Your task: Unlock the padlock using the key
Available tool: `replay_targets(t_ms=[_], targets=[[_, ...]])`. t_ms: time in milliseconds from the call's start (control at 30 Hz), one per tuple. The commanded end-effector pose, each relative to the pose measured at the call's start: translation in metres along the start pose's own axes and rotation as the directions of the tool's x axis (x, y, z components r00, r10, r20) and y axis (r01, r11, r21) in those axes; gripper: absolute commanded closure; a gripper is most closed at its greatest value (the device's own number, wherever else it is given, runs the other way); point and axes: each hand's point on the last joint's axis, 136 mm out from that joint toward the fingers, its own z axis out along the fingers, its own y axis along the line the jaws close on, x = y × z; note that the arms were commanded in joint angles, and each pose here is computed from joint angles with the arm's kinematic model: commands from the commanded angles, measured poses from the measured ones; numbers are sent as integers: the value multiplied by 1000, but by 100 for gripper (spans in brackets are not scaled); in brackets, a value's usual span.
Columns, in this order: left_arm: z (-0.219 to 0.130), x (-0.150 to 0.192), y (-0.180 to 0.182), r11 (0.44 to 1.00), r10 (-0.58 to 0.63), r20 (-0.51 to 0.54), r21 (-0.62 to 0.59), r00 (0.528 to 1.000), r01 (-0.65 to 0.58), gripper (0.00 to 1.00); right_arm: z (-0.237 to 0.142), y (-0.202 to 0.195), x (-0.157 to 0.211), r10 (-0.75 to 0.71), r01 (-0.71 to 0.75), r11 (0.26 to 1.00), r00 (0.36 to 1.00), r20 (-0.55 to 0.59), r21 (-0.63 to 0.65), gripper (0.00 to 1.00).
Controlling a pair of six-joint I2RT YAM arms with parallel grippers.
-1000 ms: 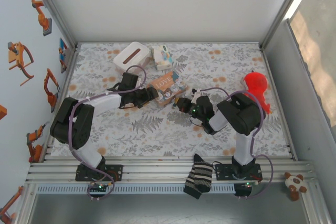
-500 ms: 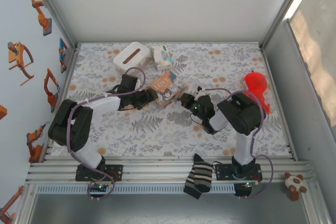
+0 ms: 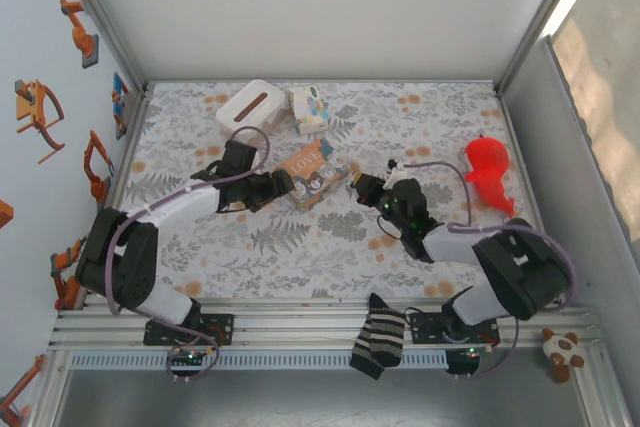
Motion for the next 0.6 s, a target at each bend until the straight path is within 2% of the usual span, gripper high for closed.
replay_targets(t_ms=[0,133,300,567], targets=[[-35,-16,-15,997,83,91,-17,992,-82,26,-17,-2,5,-139,148,986,984,-115,71,100],[-65,-24,-12,990,130,180,-68,975,-120,23,-44,16,-1,-238,261,963,944,-231,74,100],[-97,-28,4,979,173,286,-156,943,-132,18,-76,27,1,-265,315,946,887,-377,77,100],[-127,-25,31,964,183,362,-248,914,-94,14,-101,22,51,-196,345,932,739,-645,112,100]])
